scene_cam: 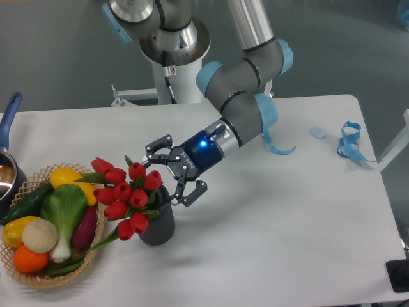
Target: Insert the flowers into the vase
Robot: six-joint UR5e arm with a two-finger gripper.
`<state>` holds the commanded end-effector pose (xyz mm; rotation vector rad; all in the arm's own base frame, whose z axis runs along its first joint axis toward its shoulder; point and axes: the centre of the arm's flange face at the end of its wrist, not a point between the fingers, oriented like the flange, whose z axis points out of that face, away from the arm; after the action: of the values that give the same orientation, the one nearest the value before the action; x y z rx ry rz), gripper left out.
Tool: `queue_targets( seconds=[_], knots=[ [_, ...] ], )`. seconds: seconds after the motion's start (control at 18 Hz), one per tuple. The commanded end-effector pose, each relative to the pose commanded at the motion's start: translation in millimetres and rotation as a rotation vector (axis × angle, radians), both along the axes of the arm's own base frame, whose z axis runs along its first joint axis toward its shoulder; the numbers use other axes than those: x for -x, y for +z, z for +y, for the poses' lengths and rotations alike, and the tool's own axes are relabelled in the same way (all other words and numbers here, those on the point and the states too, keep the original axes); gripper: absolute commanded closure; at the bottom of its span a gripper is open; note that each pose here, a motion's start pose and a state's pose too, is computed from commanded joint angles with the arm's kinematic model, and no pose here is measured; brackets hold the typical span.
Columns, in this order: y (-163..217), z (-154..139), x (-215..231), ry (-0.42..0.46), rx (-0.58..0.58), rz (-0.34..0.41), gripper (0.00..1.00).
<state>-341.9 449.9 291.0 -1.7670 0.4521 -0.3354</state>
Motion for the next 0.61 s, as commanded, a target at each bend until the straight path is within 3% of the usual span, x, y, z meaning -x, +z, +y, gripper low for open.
queue_targets(
  seconds=[0.11, 0.28, 0.44, 0.61],
  knots=[
    [25.8, -15.3, 3.4, 0.029, -0.016, 0.052, 0.0],
    [59.7, -48.2, 19.4, 0.114, 0.074, 0.193, 0.0],
    [98.0, -105.6, 46.9, 0.268, 0.194, 0.343, 0.0],
    [124.7, -154.7, 68.9, 0.402, 0.3, 0.444, 0.0]
  ],
)
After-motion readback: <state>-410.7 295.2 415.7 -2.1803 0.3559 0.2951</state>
